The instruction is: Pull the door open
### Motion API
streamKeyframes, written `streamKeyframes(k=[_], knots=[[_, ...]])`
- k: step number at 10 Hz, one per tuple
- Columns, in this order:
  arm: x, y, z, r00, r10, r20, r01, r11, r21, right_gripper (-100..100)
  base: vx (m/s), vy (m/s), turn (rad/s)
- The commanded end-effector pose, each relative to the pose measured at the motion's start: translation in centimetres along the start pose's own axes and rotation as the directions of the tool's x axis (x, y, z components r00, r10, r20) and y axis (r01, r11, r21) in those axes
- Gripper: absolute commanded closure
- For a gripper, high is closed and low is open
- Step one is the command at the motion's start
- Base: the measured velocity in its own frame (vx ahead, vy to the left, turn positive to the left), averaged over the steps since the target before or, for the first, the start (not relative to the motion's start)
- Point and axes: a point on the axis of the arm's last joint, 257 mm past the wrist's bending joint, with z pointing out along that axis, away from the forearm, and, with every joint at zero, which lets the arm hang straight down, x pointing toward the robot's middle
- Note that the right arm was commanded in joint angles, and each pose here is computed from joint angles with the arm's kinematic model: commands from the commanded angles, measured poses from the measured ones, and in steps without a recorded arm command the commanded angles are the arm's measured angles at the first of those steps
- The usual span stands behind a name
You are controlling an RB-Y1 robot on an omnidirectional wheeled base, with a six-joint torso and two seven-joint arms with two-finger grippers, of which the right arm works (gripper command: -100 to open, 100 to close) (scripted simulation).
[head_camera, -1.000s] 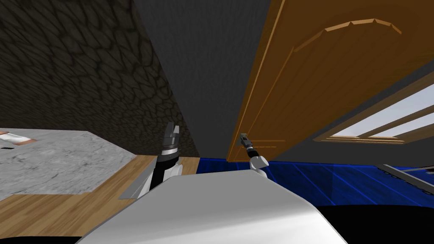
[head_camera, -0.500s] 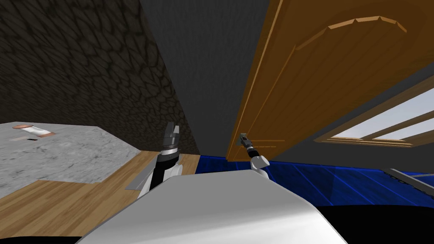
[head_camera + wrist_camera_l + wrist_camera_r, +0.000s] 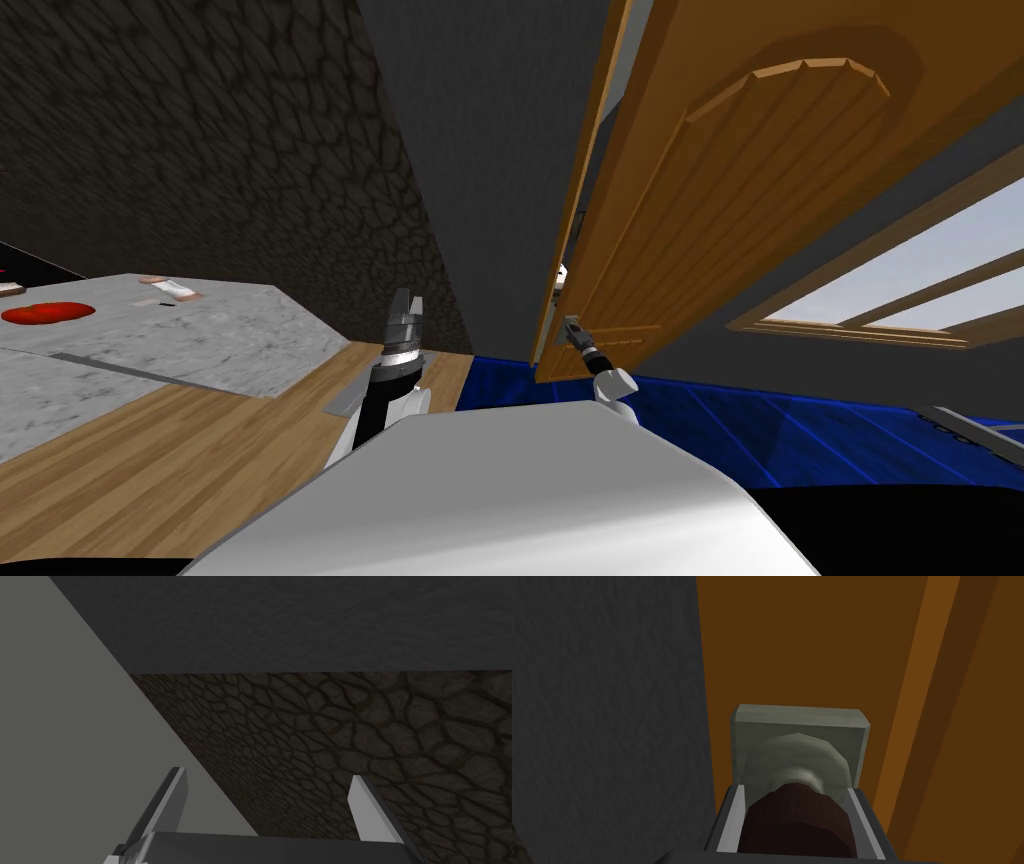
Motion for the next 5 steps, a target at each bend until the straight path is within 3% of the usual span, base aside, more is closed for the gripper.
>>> streamKeyframes(k=[1,2,3,5], knots=[[0.2,-0.4,-0.08,1.000,0.008,-0.007,-0.008,1.000,0.024,100,-0.221,-0.102,0.075],[0.1,-1.1,-0.15,1.000,0.021,-0.008,-0.020,0.999,0.046,100,-0.205,-0.071,0.071],[-0.1,-0.9,-0.20,1.000,0.014,-0.002,-0.014,0.999,0.034,100,-0.094,-0.025,0.020],[-0.2,-1.4,-0.64,1.000,0.017,-0.002,-0.017,0.997,0.071,100,-0.162,-0.065,0.073]])
